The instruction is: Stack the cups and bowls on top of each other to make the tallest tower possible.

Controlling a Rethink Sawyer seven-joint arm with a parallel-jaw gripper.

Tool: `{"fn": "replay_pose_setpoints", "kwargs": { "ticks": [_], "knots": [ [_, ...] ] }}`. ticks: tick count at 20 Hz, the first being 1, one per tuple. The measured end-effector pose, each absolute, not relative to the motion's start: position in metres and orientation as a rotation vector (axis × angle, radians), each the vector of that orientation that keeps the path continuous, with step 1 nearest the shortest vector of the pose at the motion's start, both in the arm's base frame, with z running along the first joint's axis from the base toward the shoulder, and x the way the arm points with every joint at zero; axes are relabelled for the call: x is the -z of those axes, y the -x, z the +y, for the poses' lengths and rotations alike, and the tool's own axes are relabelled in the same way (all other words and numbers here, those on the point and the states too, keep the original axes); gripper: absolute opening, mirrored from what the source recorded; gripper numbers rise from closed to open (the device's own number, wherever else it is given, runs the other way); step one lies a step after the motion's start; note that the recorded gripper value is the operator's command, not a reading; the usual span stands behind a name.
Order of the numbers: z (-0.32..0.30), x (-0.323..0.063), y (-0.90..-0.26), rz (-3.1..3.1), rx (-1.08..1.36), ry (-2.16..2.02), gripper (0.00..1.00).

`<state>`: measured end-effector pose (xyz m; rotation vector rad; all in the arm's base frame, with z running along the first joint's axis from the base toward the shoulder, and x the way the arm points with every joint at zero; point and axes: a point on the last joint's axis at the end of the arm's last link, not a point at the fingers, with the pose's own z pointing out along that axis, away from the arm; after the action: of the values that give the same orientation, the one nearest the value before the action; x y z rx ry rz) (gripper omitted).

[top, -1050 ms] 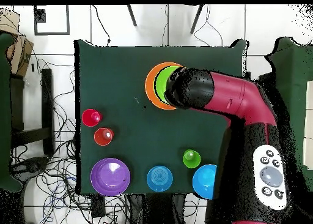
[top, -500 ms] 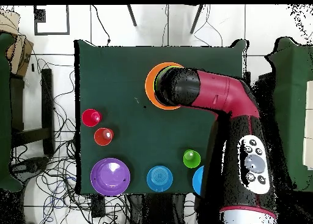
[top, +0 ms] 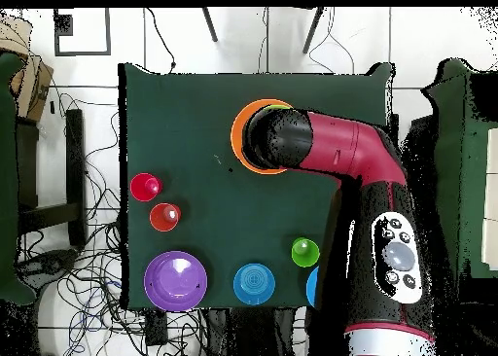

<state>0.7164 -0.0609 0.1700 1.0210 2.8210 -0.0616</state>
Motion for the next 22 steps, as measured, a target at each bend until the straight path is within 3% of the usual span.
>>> {"fn": "replay_pose_setpoints", "kwargs": {
  "ticks": [22],
  "knots": [
    [-0.061, -0.155, -0.727, 2.822, 0.058, -1.018, 0.0]
  ]
}}
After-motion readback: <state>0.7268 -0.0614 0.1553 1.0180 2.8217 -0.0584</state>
